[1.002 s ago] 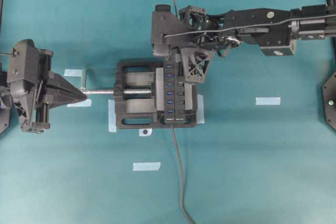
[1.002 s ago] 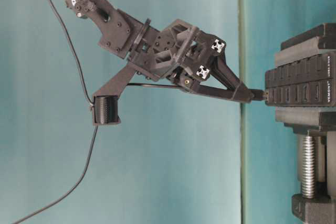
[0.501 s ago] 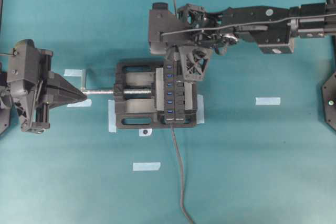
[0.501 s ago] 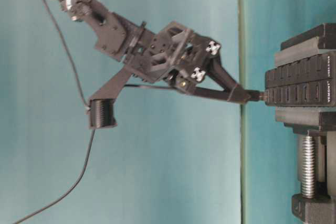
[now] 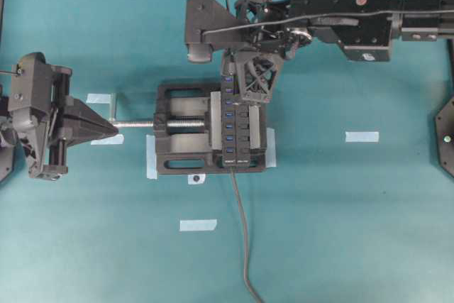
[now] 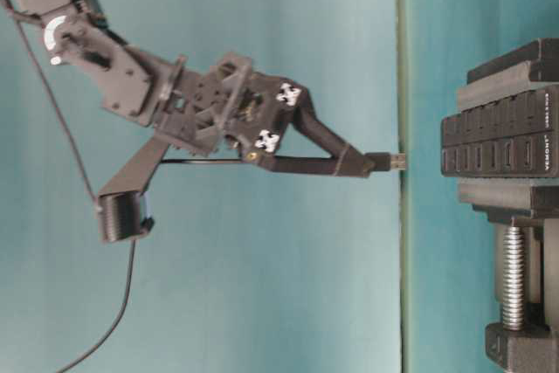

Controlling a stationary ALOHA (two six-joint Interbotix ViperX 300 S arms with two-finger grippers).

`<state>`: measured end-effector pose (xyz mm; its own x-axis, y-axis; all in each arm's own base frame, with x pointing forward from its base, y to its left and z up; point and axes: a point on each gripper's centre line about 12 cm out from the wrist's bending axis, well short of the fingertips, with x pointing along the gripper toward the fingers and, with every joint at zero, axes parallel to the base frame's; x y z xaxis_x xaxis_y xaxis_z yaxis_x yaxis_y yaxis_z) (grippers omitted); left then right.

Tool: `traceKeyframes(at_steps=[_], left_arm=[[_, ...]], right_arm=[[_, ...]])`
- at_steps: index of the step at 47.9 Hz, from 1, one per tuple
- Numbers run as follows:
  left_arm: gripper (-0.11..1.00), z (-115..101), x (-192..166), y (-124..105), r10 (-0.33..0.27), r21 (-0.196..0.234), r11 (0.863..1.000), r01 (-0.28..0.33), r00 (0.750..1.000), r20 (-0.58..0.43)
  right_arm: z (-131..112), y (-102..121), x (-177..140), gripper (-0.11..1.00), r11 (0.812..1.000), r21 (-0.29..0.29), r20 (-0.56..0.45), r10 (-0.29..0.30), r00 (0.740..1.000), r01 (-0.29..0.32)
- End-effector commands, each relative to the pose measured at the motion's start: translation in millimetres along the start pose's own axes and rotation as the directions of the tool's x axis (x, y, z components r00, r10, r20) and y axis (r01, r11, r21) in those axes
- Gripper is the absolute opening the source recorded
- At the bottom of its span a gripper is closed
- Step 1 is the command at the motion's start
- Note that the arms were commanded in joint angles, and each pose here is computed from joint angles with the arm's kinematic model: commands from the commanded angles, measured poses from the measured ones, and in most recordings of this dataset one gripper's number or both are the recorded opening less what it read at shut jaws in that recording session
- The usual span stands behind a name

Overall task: Insert the USB into the second port from the front of the fixed hub.
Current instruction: 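Pull the USB plug out of the end port with the right gripper, then carry the held plug along the hub and align it with the second port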

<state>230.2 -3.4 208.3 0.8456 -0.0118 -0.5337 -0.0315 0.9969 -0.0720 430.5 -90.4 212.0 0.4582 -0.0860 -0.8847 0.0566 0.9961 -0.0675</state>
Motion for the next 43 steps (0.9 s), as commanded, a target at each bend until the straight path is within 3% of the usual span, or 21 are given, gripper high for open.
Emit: traceKeyframes(at_steps=[1,43], left_arm=[[0.0,11.4,-1.1,-1.0,-0.003,0.0,1.0,0.003,0.999,0.035],[0.0,17.1,-1.8,-1.5,-0.004,0.002,1.0,0.004,0.999,0.049]], right_arm=[[10.2,5.1,-12.1,0.1,1.0,-0.005,0.036,0.005,0.999,-0.005],[10.3,61.1,-30.8,0.1,0.997,0.01,0.017,0.079,0.997,-0.08]])
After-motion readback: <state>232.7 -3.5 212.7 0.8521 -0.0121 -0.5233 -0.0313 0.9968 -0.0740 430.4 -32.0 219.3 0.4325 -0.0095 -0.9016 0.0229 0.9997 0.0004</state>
